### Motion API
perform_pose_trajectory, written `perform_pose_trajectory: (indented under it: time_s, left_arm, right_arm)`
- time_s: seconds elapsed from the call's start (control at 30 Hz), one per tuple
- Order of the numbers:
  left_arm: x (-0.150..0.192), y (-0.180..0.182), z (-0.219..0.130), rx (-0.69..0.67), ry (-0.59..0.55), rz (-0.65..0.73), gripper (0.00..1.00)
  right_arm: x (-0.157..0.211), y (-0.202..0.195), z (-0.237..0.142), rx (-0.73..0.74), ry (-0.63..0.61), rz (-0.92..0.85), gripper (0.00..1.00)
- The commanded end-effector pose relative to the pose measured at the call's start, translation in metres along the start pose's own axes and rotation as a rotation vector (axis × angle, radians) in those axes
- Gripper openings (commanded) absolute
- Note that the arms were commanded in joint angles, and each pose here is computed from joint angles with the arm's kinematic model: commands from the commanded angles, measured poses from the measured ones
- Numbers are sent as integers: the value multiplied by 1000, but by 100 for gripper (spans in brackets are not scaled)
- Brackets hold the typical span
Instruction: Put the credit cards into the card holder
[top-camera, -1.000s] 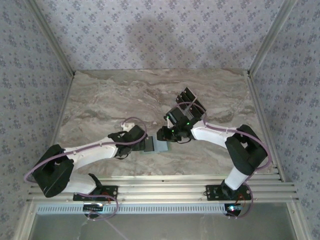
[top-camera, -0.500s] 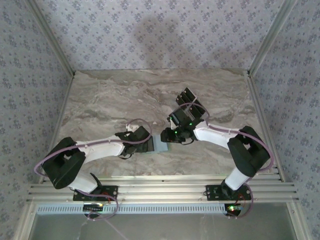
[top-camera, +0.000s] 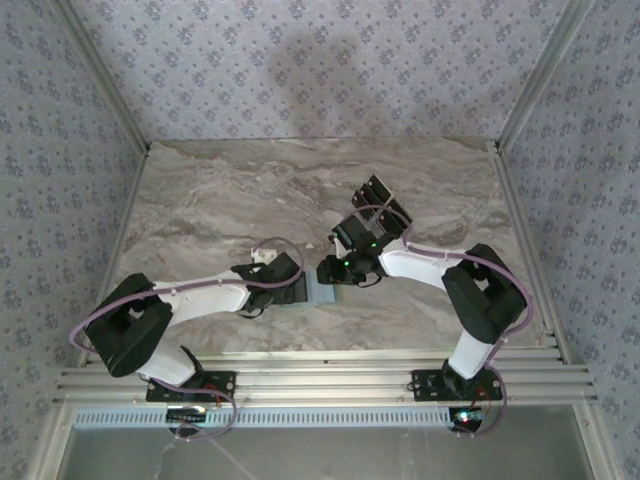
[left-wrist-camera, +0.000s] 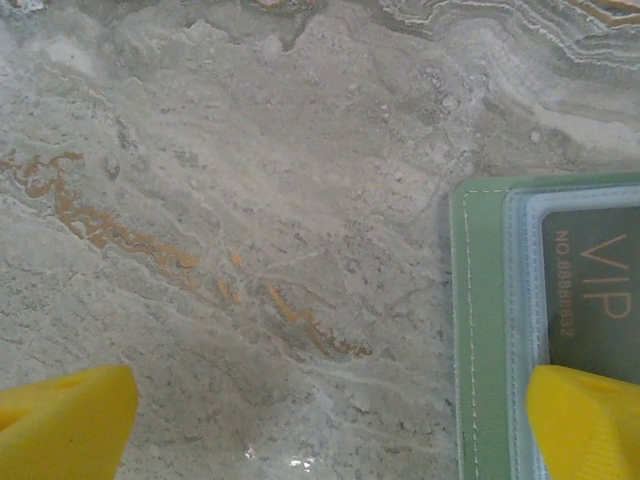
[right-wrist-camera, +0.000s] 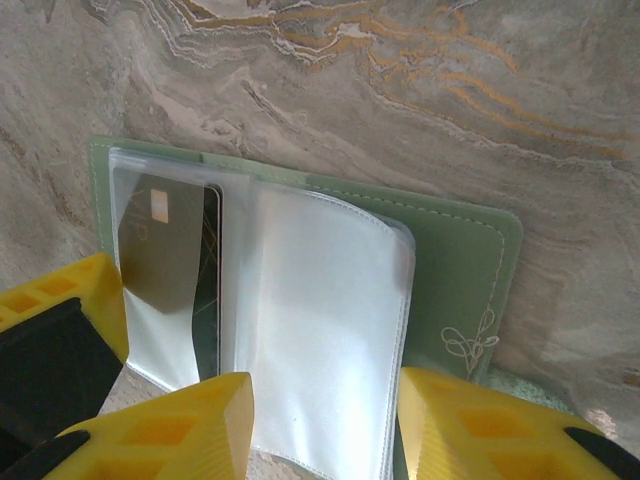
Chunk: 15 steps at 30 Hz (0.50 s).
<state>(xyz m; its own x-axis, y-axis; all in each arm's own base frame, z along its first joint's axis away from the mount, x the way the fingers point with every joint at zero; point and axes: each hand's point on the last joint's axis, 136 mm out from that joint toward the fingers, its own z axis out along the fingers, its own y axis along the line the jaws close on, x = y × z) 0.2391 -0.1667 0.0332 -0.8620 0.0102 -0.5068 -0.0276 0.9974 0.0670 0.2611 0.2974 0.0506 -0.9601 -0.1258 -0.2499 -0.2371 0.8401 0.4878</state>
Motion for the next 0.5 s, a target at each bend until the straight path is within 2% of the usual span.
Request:
perform_pose_trajectory:
  time_s: [0.0,0.1,0.23,0.47]
  left_arm:
    - [-4,9,-12,-22,-22,11,100]
    - [-15,6,-24,17,-57,-8,100]
    - [-25,-6,-30,135,-60,-40,100]
    - [-33,-32,-29,379,-35,-103,100]
  right_arm:
    - [-6,11,-23,-20,-42,-30,44]
    - [-10,4,-44,23,-94,-33,44]
    - [-10,-20,-59,134,-117,-35,45]
    - [-6,-43,-45,198,-83,-25,47]
